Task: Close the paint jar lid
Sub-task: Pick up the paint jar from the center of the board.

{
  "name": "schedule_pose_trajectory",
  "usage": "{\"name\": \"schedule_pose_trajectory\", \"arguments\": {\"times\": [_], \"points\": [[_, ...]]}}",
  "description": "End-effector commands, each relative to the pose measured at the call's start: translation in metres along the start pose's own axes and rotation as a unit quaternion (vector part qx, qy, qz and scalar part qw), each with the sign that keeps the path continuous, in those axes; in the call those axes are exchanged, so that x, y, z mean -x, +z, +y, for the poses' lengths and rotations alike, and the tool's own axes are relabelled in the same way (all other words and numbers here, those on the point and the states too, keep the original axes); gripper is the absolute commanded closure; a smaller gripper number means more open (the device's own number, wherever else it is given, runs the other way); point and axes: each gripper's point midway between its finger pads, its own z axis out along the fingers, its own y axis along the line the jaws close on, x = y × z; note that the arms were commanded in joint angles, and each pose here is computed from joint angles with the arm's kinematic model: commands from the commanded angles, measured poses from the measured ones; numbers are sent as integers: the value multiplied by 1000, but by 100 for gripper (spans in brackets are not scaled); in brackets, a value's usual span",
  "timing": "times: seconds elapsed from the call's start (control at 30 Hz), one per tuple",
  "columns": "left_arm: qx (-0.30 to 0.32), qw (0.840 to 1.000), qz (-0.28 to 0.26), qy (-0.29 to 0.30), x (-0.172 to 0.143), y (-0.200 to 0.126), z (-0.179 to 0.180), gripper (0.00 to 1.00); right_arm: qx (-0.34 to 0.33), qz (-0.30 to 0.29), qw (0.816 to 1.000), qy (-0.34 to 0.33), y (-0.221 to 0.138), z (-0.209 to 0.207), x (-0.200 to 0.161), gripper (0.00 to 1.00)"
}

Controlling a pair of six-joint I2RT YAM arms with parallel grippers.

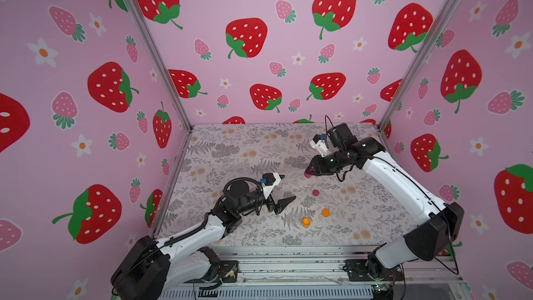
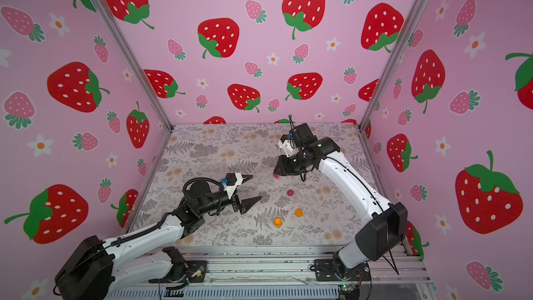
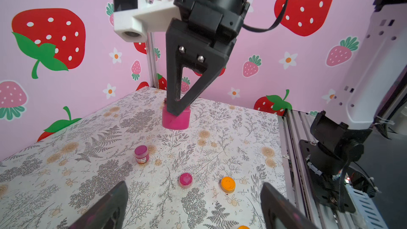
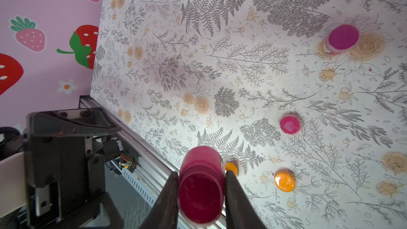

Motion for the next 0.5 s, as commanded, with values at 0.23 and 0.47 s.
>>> {"name": "schedule_pose_trajectory", "arguments": {"times": [0.23, 0.47], "points": [[-40, 998, -27, 51, 21, 13, -19, 13, 61, 45, 997, -9, -7, 38, -23, 67], [-37, 997, -30, 54, 23, 12, -20, 19, 79, 76, 994, -12, 6, 52, -35, 67]]}}
